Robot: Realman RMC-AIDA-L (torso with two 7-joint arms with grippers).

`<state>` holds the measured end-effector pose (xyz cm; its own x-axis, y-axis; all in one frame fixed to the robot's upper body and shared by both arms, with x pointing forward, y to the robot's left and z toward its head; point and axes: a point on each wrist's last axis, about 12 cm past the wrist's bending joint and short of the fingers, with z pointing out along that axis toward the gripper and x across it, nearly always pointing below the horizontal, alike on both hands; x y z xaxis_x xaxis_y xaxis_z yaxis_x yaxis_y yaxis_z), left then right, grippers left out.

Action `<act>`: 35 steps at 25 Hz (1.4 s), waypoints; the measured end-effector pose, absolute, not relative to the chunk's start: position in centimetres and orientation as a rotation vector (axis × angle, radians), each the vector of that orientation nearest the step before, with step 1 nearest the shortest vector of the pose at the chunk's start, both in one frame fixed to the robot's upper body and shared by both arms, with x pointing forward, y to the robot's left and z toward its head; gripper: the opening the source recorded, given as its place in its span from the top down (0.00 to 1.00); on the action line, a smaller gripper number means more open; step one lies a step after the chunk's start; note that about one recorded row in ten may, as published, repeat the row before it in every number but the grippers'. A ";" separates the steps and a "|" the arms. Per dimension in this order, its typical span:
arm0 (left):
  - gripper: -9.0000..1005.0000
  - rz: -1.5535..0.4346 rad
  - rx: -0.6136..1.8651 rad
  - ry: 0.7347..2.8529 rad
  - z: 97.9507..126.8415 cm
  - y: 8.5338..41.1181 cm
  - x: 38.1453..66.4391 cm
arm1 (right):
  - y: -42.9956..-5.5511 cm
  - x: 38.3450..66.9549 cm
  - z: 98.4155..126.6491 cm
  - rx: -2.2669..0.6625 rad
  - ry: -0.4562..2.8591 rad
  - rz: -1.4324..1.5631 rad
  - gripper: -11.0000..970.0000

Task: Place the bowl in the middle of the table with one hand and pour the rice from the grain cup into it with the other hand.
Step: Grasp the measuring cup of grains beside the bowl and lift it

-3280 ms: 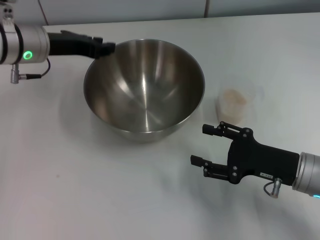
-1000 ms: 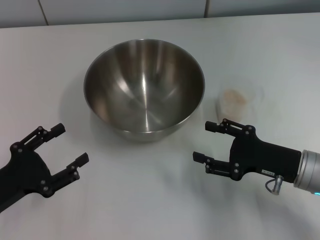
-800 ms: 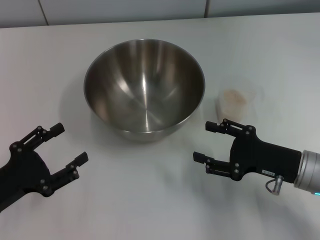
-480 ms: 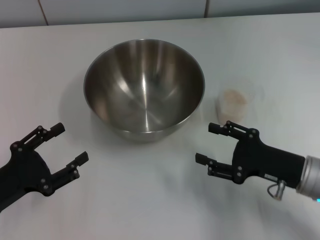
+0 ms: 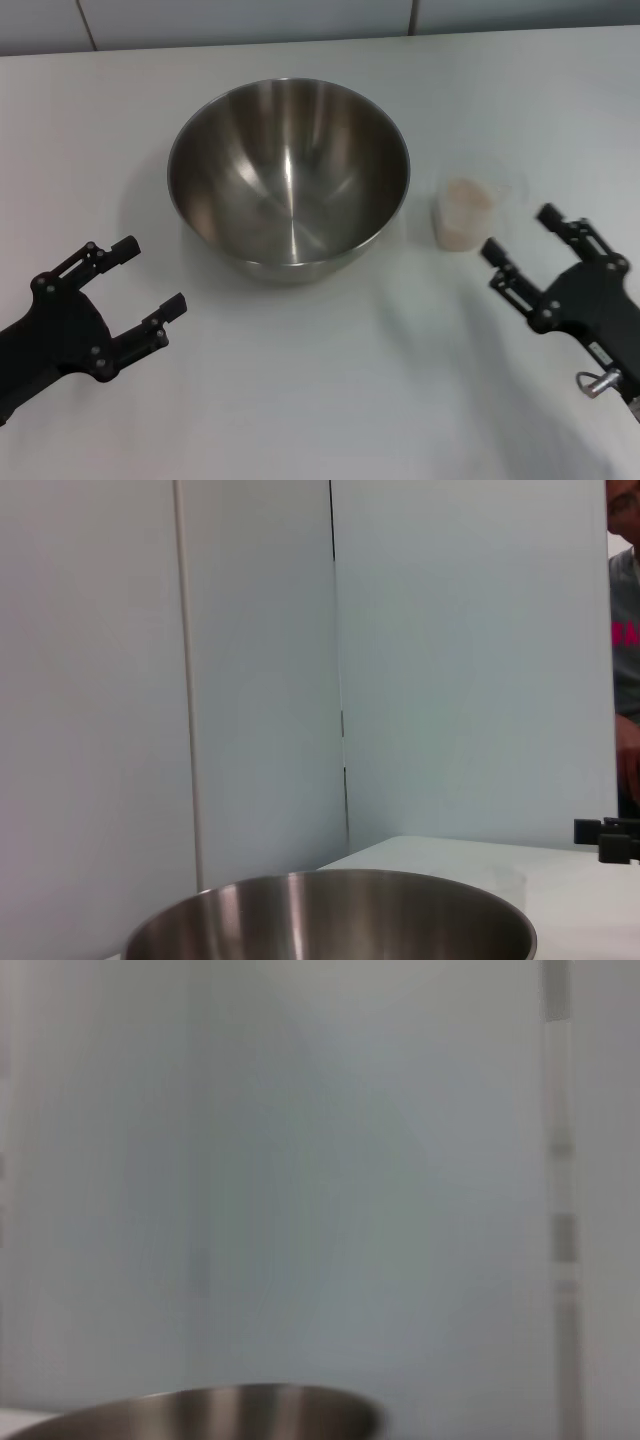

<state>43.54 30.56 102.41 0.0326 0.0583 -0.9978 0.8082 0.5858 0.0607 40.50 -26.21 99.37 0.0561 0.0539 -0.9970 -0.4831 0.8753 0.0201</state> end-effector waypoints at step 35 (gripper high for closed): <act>0.21 -0.700 0.757 1.423 102.7 30.3 43.8 | -26.9 45.9 98.2 -0.258 1.639 0.140 0.21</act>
<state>43.81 30.29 102.72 0.0343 0.0222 -0.9992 0.8050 0.5919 0.0408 45.90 -26.90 98.18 -0.0679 -0.0831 -0.9942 -0.2505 0.9660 -0.0636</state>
